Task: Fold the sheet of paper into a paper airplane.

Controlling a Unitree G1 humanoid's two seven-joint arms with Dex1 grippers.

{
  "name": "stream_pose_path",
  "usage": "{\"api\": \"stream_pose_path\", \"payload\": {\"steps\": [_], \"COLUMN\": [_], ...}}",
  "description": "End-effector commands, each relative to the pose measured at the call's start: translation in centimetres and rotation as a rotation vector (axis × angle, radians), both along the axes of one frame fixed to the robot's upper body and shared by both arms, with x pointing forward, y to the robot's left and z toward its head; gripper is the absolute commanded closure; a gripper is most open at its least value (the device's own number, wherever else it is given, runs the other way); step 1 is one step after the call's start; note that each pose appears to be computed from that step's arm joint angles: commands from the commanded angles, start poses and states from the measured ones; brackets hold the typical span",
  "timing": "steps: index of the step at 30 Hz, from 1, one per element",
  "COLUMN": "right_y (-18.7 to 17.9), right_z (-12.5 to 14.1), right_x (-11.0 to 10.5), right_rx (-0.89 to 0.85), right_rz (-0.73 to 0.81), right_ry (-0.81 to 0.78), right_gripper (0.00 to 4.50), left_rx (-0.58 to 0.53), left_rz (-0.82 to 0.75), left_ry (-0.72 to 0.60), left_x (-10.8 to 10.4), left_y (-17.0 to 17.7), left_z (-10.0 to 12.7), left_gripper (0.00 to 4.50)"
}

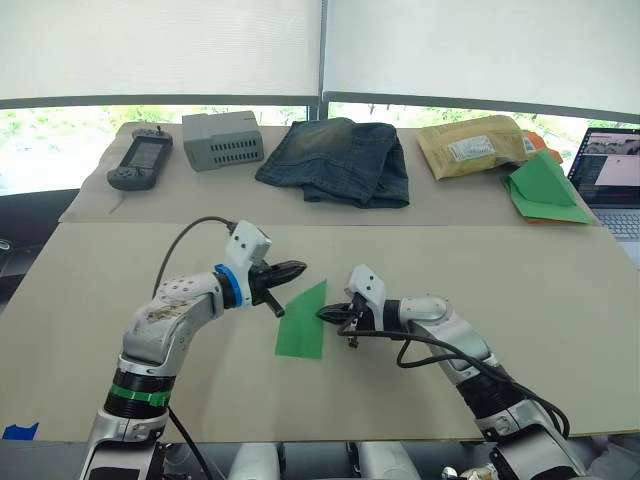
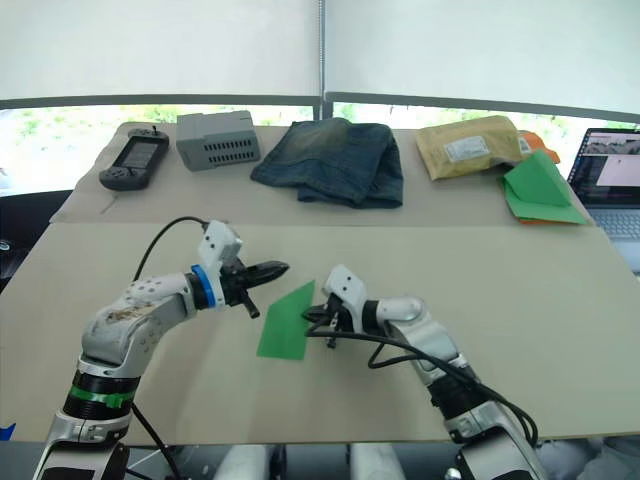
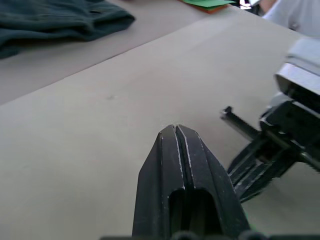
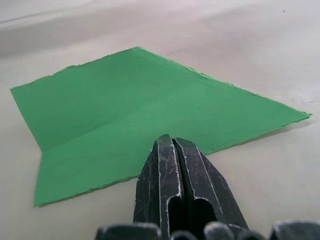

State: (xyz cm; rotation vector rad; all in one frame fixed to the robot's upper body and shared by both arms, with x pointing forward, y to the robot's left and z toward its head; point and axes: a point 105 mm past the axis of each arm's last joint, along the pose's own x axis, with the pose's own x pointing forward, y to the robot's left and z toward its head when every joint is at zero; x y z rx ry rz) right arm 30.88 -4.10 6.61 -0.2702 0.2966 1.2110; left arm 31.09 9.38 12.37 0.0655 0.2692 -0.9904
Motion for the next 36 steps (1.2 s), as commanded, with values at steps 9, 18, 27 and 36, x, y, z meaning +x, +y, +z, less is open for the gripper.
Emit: {"api": "stream_pose_path", "payload": {"steps": [9,18,27,36], "right_y": [-1.2,-2.3,-2.8,-1.2], "right_z": [-0.8,-0.5,-0.1,3.5], "right_x": [-0.1,2.3,5.4,5.0], "right_rx": [-0.030,-0.102,-0.117,-0.010], "right_rz": [-0.048,-0.105,-0.148,-0.047], "right_ry": [0.020,-0.086,-0.130,-0.279], "right_gripper": [4.48,4.48,4.48,4.48], "left_rx": [0.143,0.138,0.142,0.155], "left_rz": [0.032,0.022,0.024,0.040], "left_ry": [0.122,0.125,0.117,0.108], "left_x": [-0.9,-1.0,-1.1,-0.8], "left_y": [1.3,0.6,0.7,0.8], "left_z": [-5.4,-6.3,-6.5,-6.7], "left_gripper": [4.50,4.50,4.50,4.50]}}
